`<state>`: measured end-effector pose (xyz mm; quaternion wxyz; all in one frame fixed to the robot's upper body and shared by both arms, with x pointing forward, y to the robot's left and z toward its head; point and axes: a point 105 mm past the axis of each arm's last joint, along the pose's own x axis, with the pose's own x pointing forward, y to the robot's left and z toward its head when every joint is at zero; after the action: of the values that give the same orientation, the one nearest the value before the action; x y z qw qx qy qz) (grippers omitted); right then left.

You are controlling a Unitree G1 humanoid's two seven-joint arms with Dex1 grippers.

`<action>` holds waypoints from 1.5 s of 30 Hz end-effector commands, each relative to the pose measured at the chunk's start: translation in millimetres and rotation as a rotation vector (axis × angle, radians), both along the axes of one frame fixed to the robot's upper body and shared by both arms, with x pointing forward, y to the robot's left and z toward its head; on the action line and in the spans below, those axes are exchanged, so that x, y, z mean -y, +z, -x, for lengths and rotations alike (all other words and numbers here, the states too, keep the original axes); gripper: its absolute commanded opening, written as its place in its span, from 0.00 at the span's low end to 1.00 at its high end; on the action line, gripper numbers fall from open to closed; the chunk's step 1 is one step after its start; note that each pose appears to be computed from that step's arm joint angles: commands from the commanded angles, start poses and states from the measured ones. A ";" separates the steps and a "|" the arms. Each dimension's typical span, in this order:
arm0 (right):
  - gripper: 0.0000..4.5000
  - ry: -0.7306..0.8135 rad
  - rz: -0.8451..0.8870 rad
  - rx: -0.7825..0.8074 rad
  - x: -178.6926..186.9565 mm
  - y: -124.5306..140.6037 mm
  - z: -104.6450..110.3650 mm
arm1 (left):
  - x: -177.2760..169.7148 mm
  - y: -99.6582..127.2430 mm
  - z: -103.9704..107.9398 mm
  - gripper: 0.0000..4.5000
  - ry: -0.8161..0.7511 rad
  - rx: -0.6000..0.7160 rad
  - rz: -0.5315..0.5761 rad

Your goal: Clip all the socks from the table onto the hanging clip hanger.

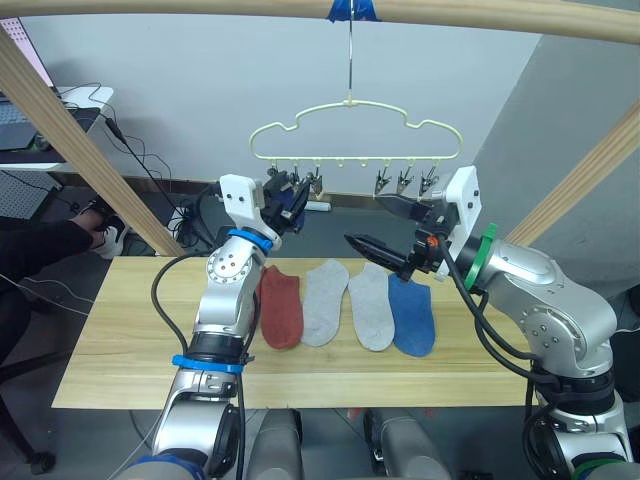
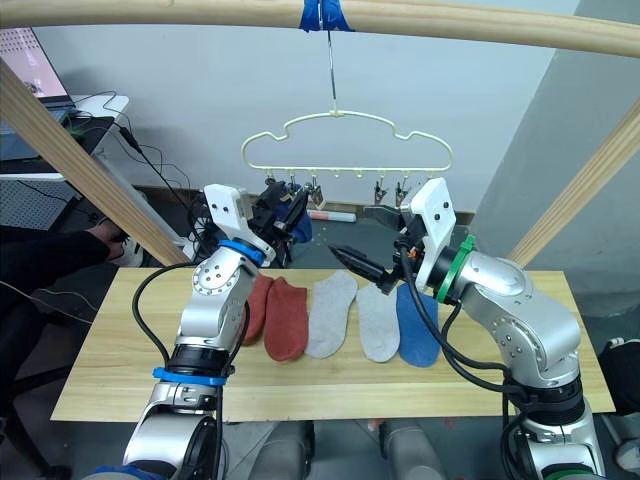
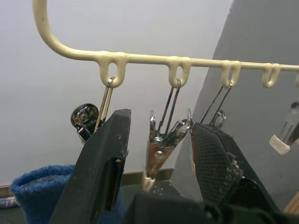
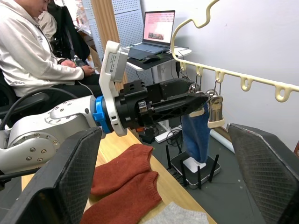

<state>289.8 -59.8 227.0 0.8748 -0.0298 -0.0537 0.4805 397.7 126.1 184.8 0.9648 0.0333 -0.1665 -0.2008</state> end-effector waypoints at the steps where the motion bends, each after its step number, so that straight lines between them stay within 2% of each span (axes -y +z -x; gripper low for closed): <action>1: 1.00 0.010 -0.016 0.058 0.5 11.6 7.1 | 0.0 17.3 8.1 0.52 -0.012 0.064 0.018; 29: 1.00 0.001 -0.015 0.058 0.8 11.4 5.8 | -2.2 4.0 8.8 0.52 -0.015 0.021 0.008; 45: 1.00 -0.007 -0.016 0.068 1.3 13.7 5.1 | -0.1 19.3 -0.3 0.52 -0.008 0.058 0.041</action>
<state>291.1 -61.4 225.4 0.8789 -0.0300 -0.0514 0.4733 399.7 125.6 189.4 0.9638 0.0199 -0.1711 -0.2034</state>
